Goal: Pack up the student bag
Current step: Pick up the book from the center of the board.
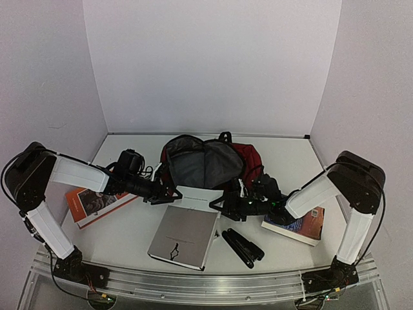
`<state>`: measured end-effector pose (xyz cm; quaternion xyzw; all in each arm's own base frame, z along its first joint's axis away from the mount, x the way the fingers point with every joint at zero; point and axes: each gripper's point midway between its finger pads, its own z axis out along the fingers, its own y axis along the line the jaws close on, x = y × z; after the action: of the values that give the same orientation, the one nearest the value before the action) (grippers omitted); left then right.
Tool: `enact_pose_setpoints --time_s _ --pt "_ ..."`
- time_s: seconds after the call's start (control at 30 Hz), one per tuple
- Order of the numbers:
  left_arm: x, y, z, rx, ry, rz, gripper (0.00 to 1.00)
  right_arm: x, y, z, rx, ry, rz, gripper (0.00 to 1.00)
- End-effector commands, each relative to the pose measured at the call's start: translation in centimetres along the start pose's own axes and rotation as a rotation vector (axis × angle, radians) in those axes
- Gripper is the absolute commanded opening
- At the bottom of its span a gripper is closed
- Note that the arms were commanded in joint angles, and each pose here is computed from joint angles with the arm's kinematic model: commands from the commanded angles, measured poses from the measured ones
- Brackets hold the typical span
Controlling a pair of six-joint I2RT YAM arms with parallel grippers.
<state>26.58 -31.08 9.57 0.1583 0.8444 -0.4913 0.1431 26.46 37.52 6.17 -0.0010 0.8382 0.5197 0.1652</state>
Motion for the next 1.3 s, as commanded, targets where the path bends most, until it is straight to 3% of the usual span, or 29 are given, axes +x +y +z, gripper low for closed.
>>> enact_pose_setpoints --time_s 0.0,0.13,0.33,0.47,0.7,0.9,1.1,1.27 --pt "-1.1 -1.3 -1.4 -0.019 -0.049 0.034 0.69 -1.8 4.6 -0.9 -0.116 -0.079 -0.095 0.36" --pt "-2.6 -2.0 -3.1 -0.1 -0.103 0.051 0.8 -2.4 6.6 -2.2 -0.138 -0.101 -0.141 0.35" --pt "-4.9 -3.0 -7.5 -0.304 -0.198 0.034 0.85 -3.5 9.5 -4.0 -0.088 -0.105 -0.258 0.34" --pt "-5.9 -5.4 -10.0 -0.337 -0.221 0.08 0.89 -3.7 11.2 -5.1 -0.052 -0.071 -0.351 0.31" --pt "-6.1 -11.6 -11.1 -0.203 -0.063 0.268 0.89 -3.3 14.7 -6.3 -0.061 0.029 -0.502 0.31" --pt "-4.4 -14.4 -10.4 -0.046 0.076 0.419 0.86 -2.6 15.9 -6.7 -0.06 0.121 -0.61 0.27" --pt "-4.8 -16.1 -10.3 0.045 0.057 0.598 0.86 -1.9 16.1 -6.8 -0.07 0.181 -0.676 0.27" --pt "-5.0 -16.0 -8.9 0.102 0.109 0.627 0.86 -1.5 16.7 -6.9 -0.096 0.208 -0.702 0.27"
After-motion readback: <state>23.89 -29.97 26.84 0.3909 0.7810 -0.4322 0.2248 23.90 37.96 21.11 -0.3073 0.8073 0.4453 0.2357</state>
